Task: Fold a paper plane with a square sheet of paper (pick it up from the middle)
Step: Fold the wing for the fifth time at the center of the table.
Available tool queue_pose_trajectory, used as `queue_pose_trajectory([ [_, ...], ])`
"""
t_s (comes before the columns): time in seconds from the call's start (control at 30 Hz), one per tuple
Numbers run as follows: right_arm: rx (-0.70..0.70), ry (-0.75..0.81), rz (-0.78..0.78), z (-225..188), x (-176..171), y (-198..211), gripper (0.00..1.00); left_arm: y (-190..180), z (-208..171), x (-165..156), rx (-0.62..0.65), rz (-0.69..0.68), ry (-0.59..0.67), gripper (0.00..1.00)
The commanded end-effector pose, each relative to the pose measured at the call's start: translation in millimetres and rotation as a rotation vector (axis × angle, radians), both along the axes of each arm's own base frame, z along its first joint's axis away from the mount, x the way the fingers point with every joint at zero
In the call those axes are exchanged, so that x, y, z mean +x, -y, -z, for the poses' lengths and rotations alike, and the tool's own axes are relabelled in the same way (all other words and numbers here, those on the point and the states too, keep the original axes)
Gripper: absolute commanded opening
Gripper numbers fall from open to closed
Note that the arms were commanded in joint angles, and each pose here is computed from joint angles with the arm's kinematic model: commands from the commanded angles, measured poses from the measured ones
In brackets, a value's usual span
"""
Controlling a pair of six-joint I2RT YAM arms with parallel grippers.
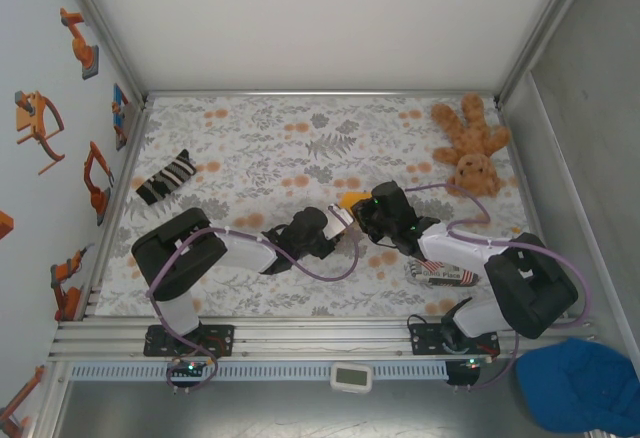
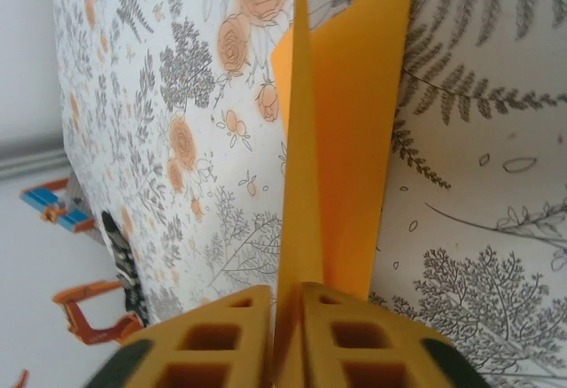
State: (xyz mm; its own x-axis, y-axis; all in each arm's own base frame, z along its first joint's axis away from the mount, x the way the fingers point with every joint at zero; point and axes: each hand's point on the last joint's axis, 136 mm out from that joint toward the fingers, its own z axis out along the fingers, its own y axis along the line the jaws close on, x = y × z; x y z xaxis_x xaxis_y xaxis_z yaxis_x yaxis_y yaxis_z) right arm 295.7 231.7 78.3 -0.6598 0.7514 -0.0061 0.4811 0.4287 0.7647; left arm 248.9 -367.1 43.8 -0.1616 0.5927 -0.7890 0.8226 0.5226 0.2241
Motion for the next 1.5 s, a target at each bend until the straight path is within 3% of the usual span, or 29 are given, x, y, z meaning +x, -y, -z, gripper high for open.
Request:
queue_pose_trajectory([
  [0.0,-0.007,0.027,0.031,-9,4,7,0.31,-1,9,-4,-0.001,0.003,-0.024,0.17],
  [0.17,-0.059,0.035,0.065,-16,1,27,0.49,-1,14,-8,-0.015,0.008,-0.06,0.13],
  [0.33,-0.119,0.054,0.097,-25,-1,49,0.57,-2,16,-12,-0.052,0.021,-0.139,0.13],
  [0.83,-0.198,0.048,0.123,-26,-11,72,0.59,-2,30,-21,-0.1,0.053,-0.386,0.13],
  [1.27,-0.225,0.045,0.115,-24,-13,76,0.59,-9,43,-20,-0.119,0.011,-0.488,0.14],
  [1.47,-0.283,0.094,0.07,-26,-15,81,0.58,-12,47,-20,-0.146,-0.021,-0.594,0.14],
])
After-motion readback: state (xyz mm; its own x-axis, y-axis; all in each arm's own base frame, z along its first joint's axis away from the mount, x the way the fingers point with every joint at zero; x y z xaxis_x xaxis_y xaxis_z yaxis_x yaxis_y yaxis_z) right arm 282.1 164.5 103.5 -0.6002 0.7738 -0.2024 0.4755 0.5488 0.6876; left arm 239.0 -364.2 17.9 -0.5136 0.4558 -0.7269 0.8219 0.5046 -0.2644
